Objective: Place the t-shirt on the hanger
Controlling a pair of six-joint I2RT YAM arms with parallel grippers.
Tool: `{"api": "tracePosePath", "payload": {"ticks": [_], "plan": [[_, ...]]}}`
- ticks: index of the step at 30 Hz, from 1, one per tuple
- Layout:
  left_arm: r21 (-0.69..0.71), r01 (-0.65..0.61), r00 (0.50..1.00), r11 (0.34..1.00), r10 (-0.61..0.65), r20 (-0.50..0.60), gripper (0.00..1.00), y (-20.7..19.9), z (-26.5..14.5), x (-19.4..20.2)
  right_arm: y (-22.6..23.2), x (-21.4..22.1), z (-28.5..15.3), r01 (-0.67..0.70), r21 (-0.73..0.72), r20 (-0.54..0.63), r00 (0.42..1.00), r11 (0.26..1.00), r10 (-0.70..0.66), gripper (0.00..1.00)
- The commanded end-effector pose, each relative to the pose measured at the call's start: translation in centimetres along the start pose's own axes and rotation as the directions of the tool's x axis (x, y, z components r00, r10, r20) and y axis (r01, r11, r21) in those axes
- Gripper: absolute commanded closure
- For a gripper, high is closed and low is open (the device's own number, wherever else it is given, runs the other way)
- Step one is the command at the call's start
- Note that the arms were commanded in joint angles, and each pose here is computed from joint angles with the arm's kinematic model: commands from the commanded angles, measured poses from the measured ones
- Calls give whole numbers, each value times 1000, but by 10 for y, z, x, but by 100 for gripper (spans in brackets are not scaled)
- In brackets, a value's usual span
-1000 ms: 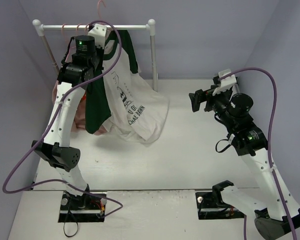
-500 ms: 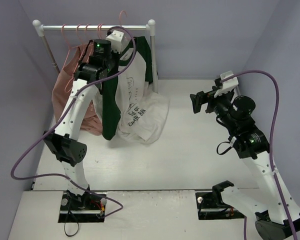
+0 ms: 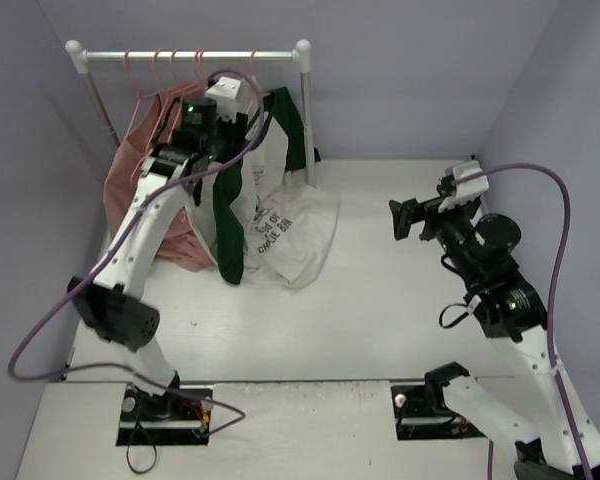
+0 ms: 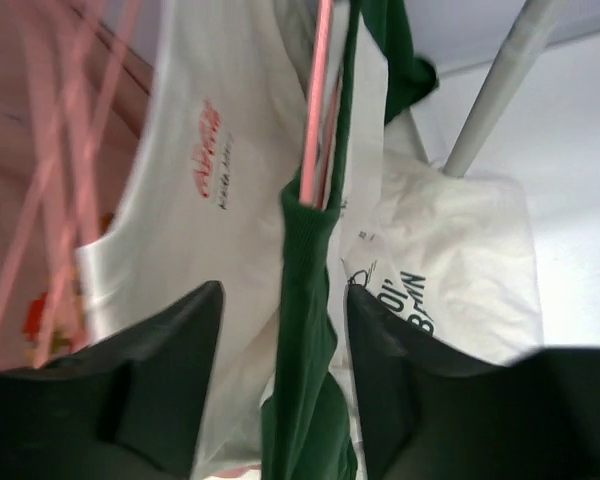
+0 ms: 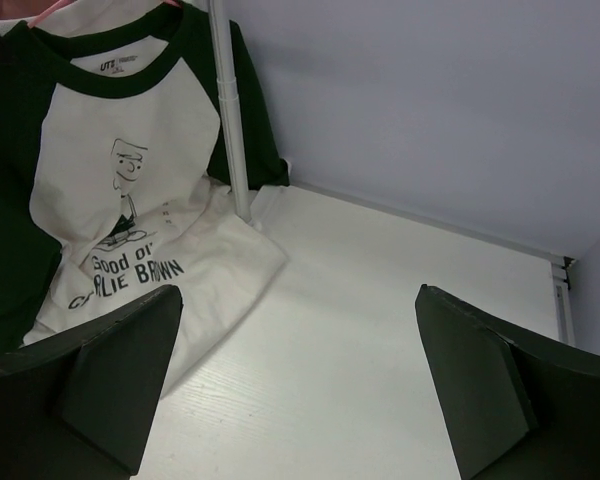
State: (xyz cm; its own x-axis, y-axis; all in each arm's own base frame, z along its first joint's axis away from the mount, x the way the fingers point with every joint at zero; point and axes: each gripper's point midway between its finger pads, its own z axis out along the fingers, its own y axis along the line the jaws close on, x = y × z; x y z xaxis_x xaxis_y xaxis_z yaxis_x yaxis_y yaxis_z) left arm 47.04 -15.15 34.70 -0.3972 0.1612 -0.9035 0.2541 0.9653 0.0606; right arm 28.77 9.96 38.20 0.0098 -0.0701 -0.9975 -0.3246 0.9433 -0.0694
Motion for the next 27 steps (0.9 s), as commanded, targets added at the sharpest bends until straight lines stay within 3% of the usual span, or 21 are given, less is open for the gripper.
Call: {"api": "tracePosePath", "payload": {"ticks": [1,7,12,16,21,27], "plan": [[-40,28,945,999,-14,327,41,23,-110,-90,-22,-39,-16,-17,114,143,990,993,1,0],[-140,54,916,989,6,400,29,52,-214,-75,-48,-46,-41,-39,254,177,984,966,-7,0],[-232,94,919,968,5,394,26,75,-273,-25,-55,-46,-66,6,292,204,976,956,-68,0],[-264,114,918,958,0,396,25,82,-295,12,-77,-38,-81,-62,413,210,977,909,-28,0],[-321,127,936,939,-7,351,22,92,-306,62,-107,-26,-90,-137,592,185,982,794,31,0],[-365,125,959,922,-19,281,19,98,-304,88,-105,-16,-76,-146,587,162,985,796,61,0]]}}
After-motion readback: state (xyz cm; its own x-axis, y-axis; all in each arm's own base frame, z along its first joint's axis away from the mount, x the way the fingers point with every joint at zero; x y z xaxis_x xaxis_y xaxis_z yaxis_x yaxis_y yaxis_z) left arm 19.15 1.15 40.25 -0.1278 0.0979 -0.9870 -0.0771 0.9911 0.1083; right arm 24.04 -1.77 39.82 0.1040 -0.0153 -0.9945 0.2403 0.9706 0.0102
